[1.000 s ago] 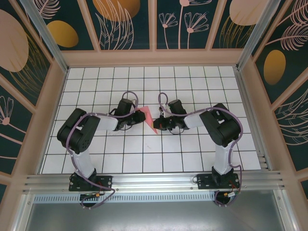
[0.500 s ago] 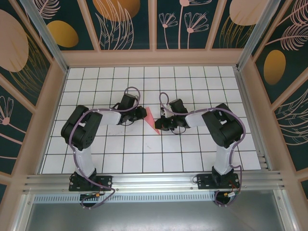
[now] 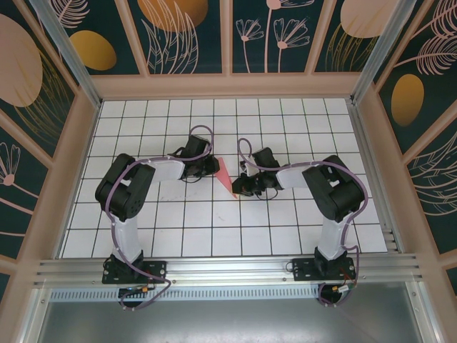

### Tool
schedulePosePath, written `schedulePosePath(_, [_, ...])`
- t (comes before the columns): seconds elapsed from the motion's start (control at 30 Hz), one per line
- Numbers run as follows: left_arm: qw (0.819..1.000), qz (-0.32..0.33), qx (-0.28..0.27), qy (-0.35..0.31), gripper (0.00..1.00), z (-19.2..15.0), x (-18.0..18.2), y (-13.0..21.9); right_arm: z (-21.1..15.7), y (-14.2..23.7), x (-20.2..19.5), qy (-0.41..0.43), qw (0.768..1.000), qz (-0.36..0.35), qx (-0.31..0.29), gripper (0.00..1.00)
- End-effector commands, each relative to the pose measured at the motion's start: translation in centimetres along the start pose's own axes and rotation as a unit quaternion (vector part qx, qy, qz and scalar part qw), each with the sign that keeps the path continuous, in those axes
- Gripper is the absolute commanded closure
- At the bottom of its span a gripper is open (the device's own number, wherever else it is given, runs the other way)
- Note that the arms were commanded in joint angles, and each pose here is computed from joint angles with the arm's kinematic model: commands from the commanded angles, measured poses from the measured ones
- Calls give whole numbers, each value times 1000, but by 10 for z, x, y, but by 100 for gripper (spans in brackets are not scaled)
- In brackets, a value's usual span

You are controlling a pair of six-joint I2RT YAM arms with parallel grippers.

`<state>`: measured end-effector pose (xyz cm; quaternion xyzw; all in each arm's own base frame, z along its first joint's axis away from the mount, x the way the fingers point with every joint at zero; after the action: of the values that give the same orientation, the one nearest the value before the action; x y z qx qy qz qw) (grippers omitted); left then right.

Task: Fold a paper plane with a square sheet of paper (pick it up from the middle)
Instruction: Fold the wing for the fifth time at the center of the table.

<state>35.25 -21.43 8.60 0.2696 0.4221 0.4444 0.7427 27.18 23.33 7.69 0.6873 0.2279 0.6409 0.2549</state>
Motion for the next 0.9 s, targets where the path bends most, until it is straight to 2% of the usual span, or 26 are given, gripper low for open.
schedulePosePath(0.0, [997,68,46,0,81,-20,21,-13,-13,5,-18,-29,999,-40,18,92])
schedulePosePath(0.27, [995,85,51,-5,82,-19,23,-14,-15,4,-28,-40,997,-70,11,99])
schedulePosePath(0.5, [991,110,74,-12,82,-21,28,-19,-9,14,-6,18,997,-75,-16,88])
schedulePosePath(0.7, [988,122,92,-17,81,-21,30,-26,-13,7,3,78,992,-96,-5,87])
schedulePosePath(0.87, [986,129,100,-23,81,-21,31,-29,-13,4,5,96,989,-116,-10,87])
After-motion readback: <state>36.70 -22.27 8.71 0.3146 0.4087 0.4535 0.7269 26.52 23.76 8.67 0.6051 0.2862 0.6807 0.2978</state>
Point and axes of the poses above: each hand's point on the last joint's axis, 136 mm out from that joint toward the fingers, its own y axis back along the fingers, its own x axis along the line the jaws close on, z = x × y, the point moved 9 cm from there along y, back along the fingers, and after that the axes turned 15 degrees about -y, right-handed, at the moved point
